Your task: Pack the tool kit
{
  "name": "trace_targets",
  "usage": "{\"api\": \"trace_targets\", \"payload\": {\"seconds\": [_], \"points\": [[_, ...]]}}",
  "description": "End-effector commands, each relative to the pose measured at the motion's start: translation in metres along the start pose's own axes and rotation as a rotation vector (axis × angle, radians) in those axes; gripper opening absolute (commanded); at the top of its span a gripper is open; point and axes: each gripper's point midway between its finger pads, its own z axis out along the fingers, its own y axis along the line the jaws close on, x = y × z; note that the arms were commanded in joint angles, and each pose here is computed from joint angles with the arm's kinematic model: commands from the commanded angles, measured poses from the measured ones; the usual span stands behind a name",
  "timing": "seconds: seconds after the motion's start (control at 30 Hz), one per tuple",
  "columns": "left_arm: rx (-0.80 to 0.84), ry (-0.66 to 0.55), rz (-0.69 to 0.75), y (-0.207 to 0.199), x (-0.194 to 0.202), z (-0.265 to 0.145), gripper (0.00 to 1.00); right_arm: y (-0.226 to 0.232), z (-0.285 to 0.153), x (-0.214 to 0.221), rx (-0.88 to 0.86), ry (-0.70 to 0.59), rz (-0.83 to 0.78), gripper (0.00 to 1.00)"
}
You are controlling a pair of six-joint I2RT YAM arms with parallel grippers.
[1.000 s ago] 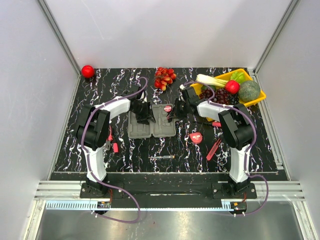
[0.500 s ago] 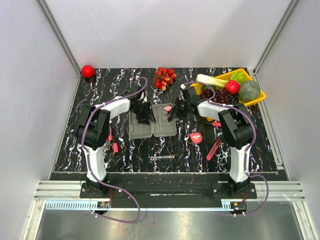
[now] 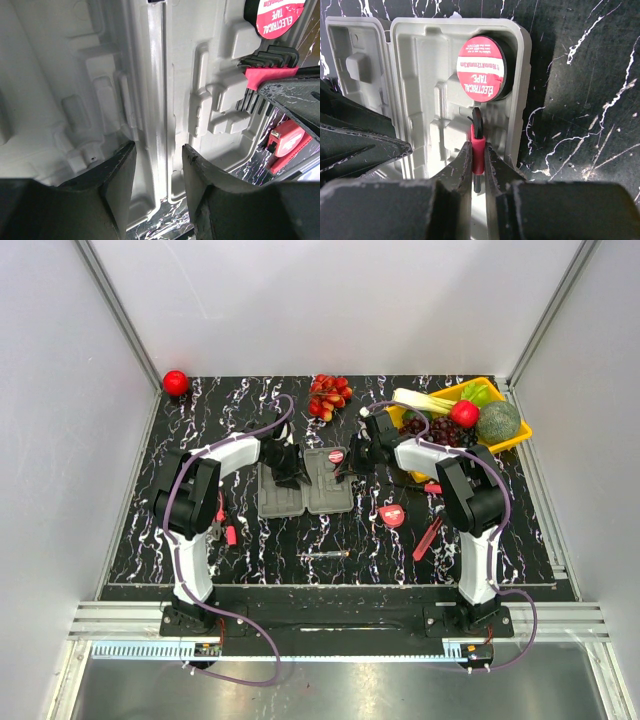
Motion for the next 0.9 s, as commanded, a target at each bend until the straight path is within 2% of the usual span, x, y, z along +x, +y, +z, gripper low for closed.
{"api": "trace_targets", "payload": {"seconds": [0.0,0.3,0.87], "points": [[-0.011,0.021,0.001,0.004,0.004,0.015,0.45,-0.005,0.004,0.017,0.026,0.077,-0.007,0.0],[-0.01,0.032,-0.008,0.005,0.005,0.019,0.4,-0.002,0.002,0.022,0.01,0.094,0.007,0.0],[-0.02,0.051,-0.02,0.008,0.008,0.023,0.38,0.002,-0.001,0.027,-0.02,0.103,0.017,0.0]]}}
